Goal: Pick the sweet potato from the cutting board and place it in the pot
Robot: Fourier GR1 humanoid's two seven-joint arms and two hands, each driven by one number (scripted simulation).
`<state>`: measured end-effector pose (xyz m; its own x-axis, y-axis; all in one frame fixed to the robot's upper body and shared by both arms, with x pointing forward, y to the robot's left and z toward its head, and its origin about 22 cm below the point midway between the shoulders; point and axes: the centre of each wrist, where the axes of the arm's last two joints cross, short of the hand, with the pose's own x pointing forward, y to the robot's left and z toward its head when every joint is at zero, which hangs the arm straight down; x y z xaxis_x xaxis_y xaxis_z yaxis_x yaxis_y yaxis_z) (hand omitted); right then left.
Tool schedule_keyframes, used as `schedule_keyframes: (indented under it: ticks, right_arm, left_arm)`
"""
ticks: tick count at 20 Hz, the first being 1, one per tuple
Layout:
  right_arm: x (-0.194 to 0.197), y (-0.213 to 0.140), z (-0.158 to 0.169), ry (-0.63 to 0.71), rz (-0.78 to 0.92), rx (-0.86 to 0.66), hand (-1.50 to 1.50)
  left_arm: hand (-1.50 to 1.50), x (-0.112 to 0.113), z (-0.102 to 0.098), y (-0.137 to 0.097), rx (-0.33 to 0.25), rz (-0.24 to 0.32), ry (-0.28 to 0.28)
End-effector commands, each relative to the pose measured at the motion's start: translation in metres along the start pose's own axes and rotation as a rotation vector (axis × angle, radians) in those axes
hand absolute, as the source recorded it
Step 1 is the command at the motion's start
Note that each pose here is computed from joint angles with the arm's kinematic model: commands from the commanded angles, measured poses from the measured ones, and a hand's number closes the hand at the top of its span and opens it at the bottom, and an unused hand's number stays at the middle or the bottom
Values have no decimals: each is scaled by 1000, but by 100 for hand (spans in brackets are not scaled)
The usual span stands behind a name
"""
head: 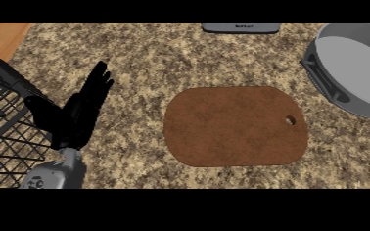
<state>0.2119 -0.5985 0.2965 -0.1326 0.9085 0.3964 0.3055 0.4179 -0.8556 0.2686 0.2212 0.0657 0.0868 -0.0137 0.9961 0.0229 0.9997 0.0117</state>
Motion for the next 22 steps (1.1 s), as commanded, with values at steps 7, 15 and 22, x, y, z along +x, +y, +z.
schedule_keyframes:
  ticks: [7,15,22]
  right_arm:
    - [33,30,-67,58,-44,50,150]
    - [46,74,-110,103,-26,97,150]
    - [39,136,-120,136,-95,259,150]
  left_arm:
    - [0,4,-7,1,14,-1,-1]
    - [0,6,-4,-9,-17,-12,-1]
    - [0,9,-9,-3,-26,-10,-9]
